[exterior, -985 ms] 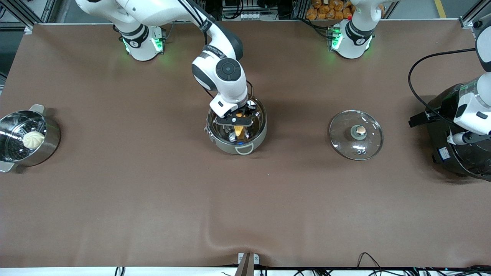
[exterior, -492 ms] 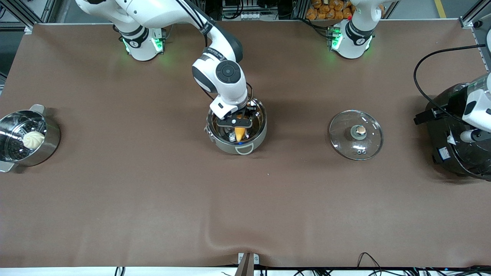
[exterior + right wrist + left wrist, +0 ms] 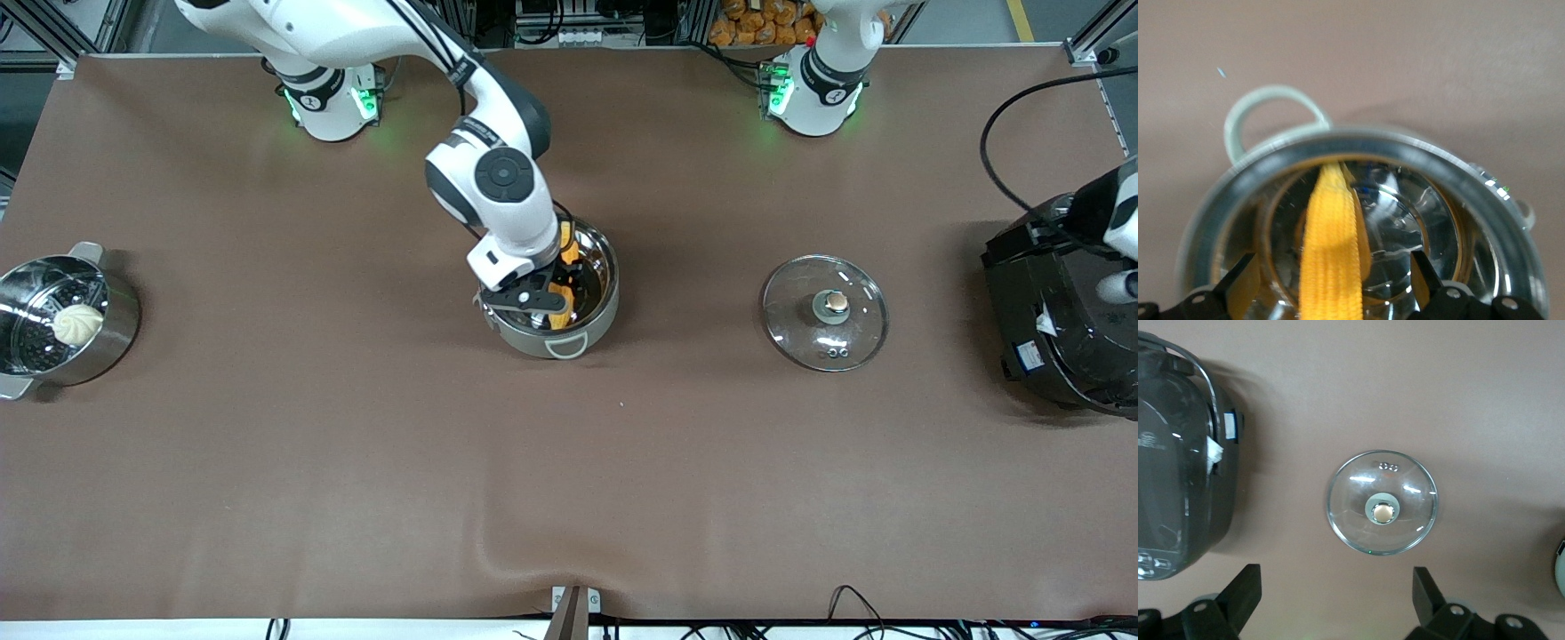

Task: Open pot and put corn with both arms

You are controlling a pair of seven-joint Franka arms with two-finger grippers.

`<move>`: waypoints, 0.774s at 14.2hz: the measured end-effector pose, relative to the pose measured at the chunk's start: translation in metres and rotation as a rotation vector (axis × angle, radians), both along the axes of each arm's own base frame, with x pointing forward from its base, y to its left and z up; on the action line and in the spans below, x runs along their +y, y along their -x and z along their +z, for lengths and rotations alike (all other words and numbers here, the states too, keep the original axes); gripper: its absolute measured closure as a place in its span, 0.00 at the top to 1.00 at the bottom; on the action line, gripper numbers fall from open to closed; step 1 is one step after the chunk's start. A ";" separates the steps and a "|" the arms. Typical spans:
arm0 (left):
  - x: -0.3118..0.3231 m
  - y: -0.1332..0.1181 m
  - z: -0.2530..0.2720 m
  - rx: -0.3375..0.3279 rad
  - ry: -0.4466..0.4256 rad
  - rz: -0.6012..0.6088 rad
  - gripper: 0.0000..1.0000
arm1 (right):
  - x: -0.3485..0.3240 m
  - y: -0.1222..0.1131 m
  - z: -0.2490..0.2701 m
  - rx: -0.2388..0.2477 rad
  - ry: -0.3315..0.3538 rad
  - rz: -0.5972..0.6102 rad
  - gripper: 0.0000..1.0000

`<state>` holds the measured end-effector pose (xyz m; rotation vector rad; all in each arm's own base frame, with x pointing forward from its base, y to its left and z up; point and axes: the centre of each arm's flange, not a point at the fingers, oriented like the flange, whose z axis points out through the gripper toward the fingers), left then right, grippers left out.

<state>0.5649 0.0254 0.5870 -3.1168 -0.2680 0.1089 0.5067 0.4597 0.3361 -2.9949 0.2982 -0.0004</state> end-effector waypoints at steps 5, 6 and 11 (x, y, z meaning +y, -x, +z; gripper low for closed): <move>-0.001 0.007 0.010 0.004 -0.001 -0.027 1.00 | -0.078 -0.037 0.122 0.026 0.034 -0.084 1.00; -0.003 0.008 0.010 0.007 0.000 -0.030 1.00 | -0.098 -0.039 0.148 0.029 0.055 -0.059 1.00; -0.007 0.010 0.009 0.031 0.001 -0.037 1.00 | -0.230 -0.052 0.236 0.031 0.123 0.042 1.00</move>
